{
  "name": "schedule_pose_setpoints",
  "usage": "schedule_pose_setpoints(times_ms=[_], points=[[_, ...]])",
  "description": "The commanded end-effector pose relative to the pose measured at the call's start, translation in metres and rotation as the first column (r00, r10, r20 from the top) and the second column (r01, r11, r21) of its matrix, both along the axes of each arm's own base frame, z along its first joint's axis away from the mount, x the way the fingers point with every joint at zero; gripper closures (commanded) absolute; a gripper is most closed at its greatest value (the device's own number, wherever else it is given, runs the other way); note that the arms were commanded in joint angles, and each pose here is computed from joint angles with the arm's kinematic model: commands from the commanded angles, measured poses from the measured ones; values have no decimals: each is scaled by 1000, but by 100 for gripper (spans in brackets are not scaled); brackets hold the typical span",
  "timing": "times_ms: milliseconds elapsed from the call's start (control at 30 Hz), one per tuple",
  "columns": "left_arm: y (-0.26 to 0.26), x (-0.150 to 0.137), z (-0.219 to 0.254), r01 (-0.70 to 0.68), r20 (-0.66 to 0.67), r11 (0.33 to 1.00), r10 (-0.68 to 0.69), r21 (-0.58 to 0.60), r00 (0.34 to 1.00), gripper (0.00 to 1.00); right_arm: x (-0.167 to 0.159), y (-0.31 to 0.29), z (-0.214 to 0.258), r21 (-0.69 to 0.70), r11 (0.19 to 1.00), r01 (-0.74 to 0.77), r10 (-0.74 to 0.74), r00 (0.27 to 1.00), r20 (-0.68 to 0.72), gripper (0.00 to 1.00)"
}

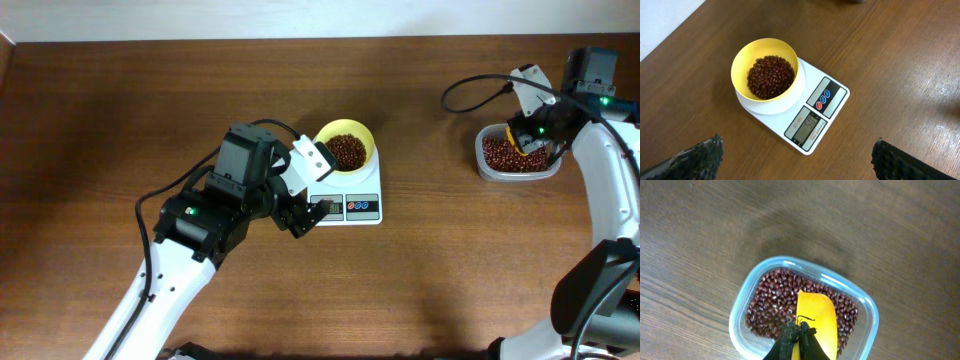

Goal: Scoop item into bowl and weigh 50g on scale

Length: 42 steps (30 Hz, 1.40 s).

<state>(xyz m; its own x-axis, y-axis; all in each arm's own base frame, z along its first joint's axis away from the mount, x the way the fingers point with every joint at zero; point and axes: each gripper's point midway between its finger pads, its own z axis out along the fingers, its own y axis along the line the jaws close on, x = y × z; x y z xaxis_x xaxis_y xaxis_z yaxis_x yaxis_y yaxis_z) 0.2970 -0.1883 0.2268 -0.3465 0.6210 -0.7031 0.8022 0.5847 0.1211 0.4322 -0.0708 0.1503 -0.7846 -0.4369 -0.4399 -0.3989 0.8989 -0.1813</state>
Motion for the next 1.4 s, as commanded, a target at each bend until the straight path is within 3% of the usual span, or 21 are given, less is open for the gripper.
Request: schedule_pose_setpoints(times_ms=[0, 167, 300, 333, 433, 500, 567, 767, 900, 1167, 1333, 1367], points=[[-1, -3, 2, 16, 5, 1000, -16, -4, 1000, 1, 2, -3, 8, -34, 999, 2, -2, 1000, 10, 96], [-1, -3, 2, 16, 5, 1000, -16, -4, 1000, 1, 3, -3, 9, -16, 999, 34, -34, 999, 12, 96], [-1, -3, 2, 16, 5, 1000, -16, -4, 1000, 1, 5, -4, 10, 112, 958, 262, -264, 964, 4, 96], [-1, -3, 2, 16, 5, 1000, -16, -4, 1000, 1, 7, -4, 11, 185, 904, 386, -390, 921, -14, 96], [-1, -3, 2, 16, 5, 1000, -16, -4, 1000, 1, 13, -5, 15, 314, 757, 573, -587, 808, -57, 96], [-1, -3, 2, 16, 5, 1000, -16, -4, 1000, 1, 18, -3, 18, 419, 592, 688, -714, 689, -123, 96], [-1, -3, 2, 16, 5, 1000, -16, -4, 1000, 1, 18, -3, 18, 456, 487, 745, -773, 611, -174, 96], [-1, -3, 2, 16, 5, 1000, -16, -4, 1000, 1, 18, -4, 18, 491, 314, 812, -839, 480, -257, 96], [-1, -3, 2, 16, 5, 1000, -16, -4, 1000, 1, 9, -18, 13, 475, 78, 877, -913, 254, -319, 96], [-1, -3, 2, 16, 5, 1000, -16, -4, 1000, 1, -9, -38, 7, 429, -158, 890, -945, -10, -327, 96], [-1, -3, 2, 16, 5, 1000, -16, -4, 1000, 1, -9, -41, 7, 433, -192, 881, -944, -44, -327, 96], [-1, -3, 2, 16, 5, 1000, -16, -4, 1000, 1, -9, -41, 7, 432, -187, 882, -945, -41, -326, 91]])
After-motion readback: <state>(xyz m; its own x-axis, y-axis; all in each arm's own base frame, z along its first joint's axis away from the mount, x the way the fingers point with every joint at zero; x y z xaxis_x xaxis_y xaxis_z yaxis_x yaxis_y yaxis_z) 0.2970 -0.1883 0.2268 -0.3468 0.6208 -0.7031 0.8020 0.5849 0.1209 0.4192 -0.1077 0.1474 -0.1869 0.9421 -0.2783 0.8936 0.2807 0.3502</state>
